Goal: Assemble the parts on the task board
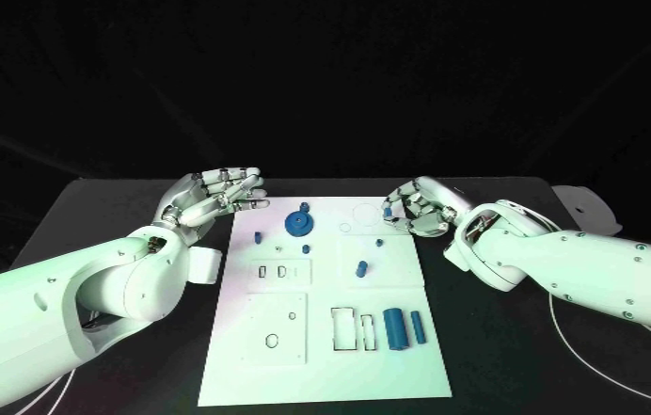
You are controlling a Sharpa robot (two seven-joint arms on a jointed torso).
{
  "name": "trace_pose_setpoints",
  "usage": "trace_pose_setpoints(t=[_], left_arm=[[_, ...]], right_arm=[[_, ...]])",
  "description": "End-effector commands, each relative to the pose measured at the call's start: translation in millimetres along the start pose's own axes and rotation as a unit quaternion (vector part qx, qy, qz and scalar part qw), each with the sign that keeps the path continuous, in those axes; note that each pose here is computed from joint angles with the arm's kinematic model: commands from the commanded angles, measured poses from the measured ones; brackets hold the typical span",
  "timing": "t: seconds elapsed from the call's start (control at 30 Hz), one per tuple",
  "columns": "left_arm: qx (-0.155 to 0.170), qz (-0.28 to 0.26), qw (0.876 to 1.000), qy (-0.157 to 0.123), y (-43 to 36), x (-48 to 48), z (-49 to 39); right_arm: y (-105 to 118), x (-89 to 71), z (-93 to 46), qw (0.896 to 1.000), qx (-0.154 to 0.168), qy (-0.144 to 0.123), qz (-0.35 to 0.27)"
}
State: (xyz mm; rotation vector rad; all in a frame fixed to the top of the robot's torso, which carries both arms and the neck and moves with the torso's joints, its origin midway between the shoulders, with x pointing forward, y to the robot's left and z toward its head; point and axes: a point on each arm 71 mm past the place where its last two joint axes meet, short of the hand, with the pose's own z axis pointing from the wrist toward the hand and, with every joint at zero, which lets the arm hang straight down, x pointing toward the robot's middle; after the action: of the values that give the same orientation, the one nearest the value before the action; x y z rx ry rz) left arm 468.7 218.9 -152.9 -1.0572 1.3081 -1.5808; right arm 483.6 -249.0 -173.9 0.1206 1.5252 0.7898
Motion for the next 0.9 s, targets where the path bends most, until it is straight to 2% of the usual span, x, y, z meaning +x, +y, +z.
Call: trace_pose_setpoints(t=[0.03,0.27,0.4,0.6,0.9], left_arm=[[0.004,-0.004,1.000,0.009,-0.8,2.5,1.0],[0.004,-0.004,1.000,0.008,0.3,2.1,3.3],[0.004,-0.003,1.000,0.006,1.1,1.4,5.0],[0.005,-0.002,1.000,0.004,1.4,1.1,6.0],[0.006,-0.002,1.000,0.003,1.2,0.5,6.1]], right_arm=[[18,2.0,2.8,1.000,-0.007,-0.005,-0.023],[71,25.4,14.2,0.998,-0.049,0.016,-0.024],[100,49.3,22.2,0.996,-0.072,0.033,-0.029],[118,78.7,28.5,0.994,-0.085,0.053,-0.035],[130,112.6,30.8,0.992,-0.096,0.073,-0.042]])
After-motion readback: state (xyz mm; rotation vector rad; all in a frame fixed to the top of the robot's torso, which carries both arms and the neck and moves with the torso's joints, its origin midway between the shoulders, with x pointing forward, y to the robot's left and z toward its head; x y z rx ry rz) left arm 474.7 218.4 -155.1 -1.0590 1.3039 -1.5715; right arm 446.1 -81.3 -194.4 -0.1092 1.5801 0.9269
